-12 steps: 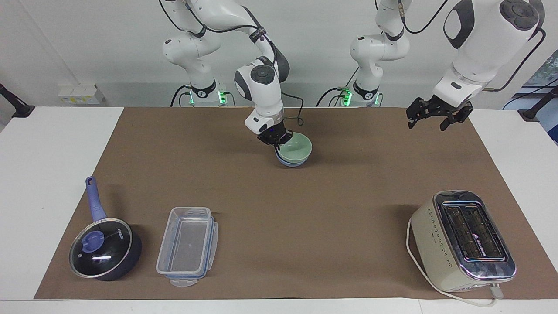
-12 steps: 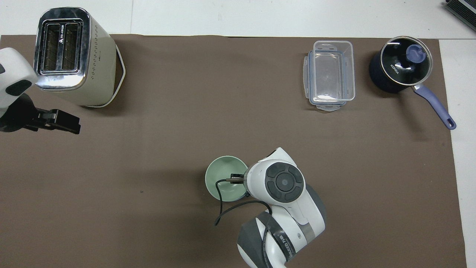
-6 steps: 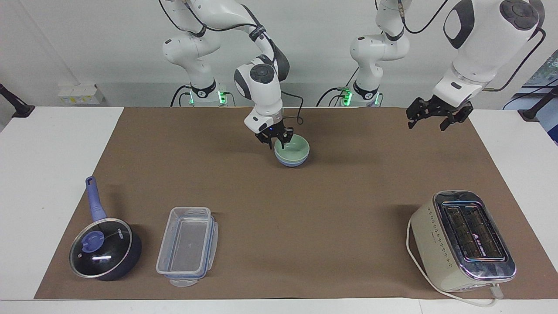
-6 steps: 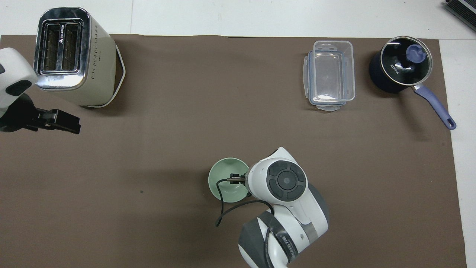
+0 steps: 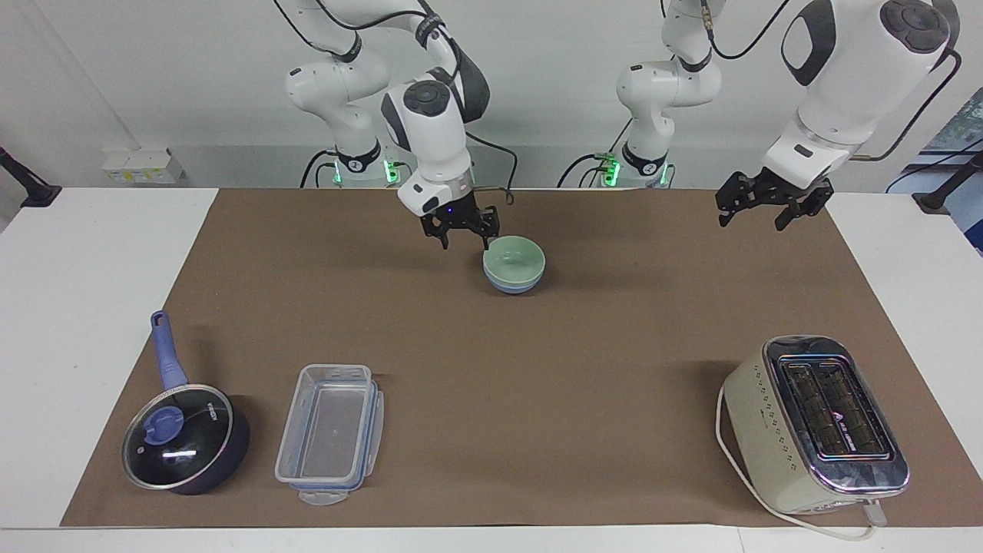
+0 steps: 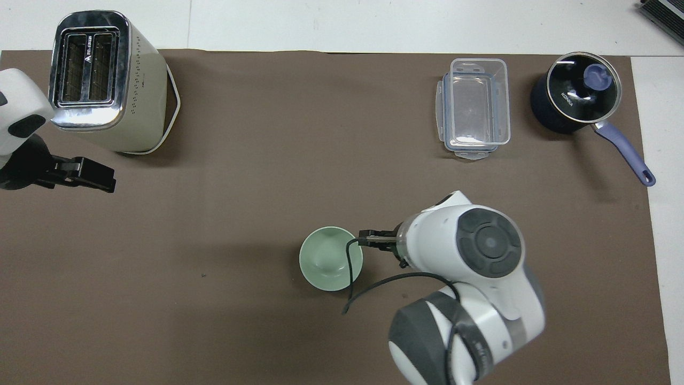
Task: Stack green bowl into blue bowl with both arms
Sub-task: 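Open the right gripper and withdraw it from the stacked bowls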
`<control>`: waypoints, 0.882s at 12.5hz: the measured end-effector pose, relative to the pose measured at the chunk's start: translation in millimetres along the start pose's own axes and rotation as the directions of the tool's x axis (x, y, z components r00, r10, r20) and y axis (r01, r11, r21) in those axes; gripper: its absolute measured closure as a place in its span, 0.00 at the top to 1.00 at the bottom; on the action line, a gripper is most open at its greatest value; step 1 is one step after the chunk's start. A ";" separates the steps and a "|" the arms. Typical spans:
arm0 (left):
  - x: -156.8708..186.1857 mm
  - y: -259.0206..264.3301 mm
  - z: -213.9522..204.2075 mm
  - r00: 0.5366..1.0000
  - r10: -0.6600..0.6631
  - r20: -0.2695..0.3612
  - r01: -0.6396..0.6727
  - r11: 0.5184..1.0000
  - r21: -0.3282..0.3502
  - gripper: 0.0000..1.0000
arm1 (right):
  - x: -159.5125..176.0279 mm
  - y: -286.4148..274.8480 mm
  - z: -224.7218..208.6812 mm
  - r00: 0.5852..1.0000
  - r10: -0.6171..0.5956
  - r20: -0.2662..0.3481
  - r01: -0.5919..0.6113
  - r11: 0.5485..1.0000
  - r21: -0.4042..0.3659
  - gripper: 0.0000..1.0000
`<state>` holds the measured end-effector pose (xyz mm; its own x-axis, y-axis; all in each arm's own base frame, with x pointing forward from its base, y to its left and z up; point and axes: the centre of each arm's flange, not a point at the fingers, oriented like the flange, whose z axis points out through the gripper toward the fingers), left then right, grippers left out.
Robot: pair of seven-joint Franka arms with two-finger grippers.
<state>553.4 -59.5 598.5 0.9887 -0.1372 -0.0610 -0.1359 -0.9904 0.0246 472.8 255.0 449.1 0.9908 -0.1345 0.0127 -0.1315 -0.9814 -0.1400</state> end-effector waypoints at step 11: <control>0.0 0.0 0.0 1.000 0.000 0.000 0.000 1.000 0.000 1.00 | 77.1 163.9 -230.2 0.994 -0.027 -0.106 0.011 0.990 -0.144 1.00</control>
<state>553.4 -59.5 598.4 0.9887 -0.1372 -0.0611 -0.1359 -0.9904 0.0246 520.4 52.2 655.1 0.9851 -0.1220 0.1209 -0.1234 -0.9924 0.0041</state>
